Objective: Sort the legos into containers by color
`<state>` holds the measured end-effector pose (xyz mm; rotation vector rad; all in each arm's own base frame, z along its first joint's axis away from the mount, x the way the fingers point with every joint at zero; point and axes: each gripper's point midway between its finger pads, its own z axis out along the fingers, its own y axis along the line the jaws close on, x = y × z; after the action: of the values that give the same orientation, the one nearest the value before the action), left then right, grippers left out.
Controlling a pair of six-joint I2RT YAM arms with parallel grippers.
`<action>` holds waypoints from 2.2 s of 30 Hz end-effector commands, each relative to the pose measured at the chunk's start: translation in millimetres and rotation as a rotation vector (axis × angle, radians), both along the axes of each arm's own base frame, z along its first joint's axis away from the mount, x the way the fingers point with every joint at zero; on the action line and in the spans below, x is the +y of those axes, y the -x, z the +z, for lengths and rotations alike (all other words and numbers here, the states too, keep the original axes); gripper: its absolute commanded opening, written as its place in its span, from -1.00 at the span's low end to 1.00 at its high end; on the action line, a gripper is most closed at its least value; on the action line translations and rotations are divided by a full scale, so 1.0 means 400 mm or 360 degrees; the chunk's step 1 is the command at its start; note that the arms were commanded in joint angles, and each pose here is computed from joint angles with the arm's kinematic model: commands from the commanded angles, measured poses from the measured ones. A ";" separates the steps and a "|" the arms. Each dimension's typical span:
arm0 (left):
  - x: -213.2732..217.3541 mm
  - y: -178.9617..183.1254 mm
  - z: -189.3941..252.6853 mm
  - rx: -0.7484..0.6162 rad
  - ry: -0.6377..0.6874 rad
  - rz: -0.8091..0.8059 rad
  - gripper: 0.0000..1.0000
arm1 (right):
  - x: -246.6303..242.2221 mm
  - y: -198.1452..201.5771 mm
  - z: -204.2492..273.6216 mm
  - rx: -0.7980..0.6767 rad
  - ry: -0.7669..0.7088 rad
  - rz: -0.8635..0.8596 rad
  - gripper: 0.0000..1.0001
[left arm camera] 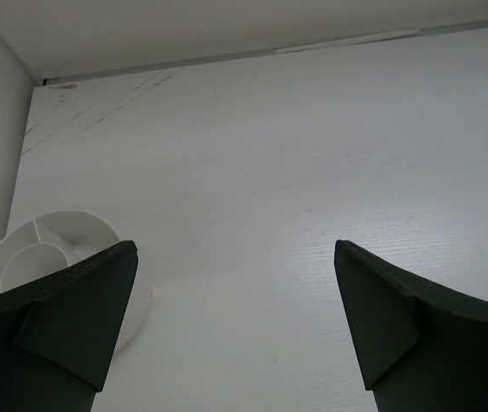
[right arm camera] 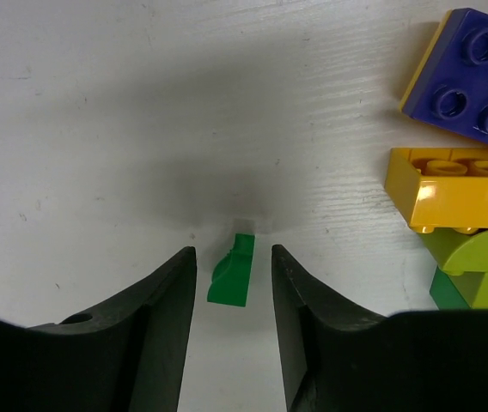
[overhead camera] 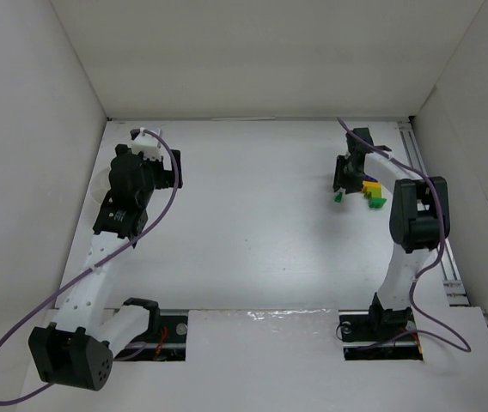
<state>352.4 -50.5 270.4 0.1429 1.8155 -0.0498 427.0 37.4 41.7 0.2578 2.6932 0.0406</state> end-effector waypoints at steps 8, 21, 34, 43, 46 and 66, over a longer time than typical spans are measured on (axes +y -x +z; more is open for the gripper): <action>0.008 -0.006 0.037 -0.0101 -0.0011 0.0022 0.98 | 0.011 -0.033 0.008 -0.0016 0.0013 -0.0013 -0.22; 0.012 -0.005 0.026 -0.0087 -0.0016 0.0037 1.00 | 0.000 -0.025 -0.013 0.0027 0.0017 -0.0027 -0.66; -0.165 0.133 0.014 -0.0314 0.0026 -0.0733 1.00 | 0.212 -0.093 0.183 -0.0065 -0.0792 0.0203 -1.00; -0.283 0.166 0.013 -0.0155 0.0273 -0.1128 0.89 | 0.473 -0.080 0.389 -0.0226 -0.1394 0.0321 -1.00; -0.329 0.154 0.040 -0.0059 0.0585 -0.1172 0.77 | 0.559 -0.069 0.433 -0.0286 -0.1422 0.0389 -1.00; -0.417 0.015 0.023 0.0155 0.0999 -0.0875 0.45 | 0.793 -0.024 0.580 -0.0537 -0.1295 0.0360 -1.00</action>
<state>332.8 -219.4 247.5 0.2308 1.8209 -1.0355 435.8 352.3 225.7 0.1696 2.3361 1.1145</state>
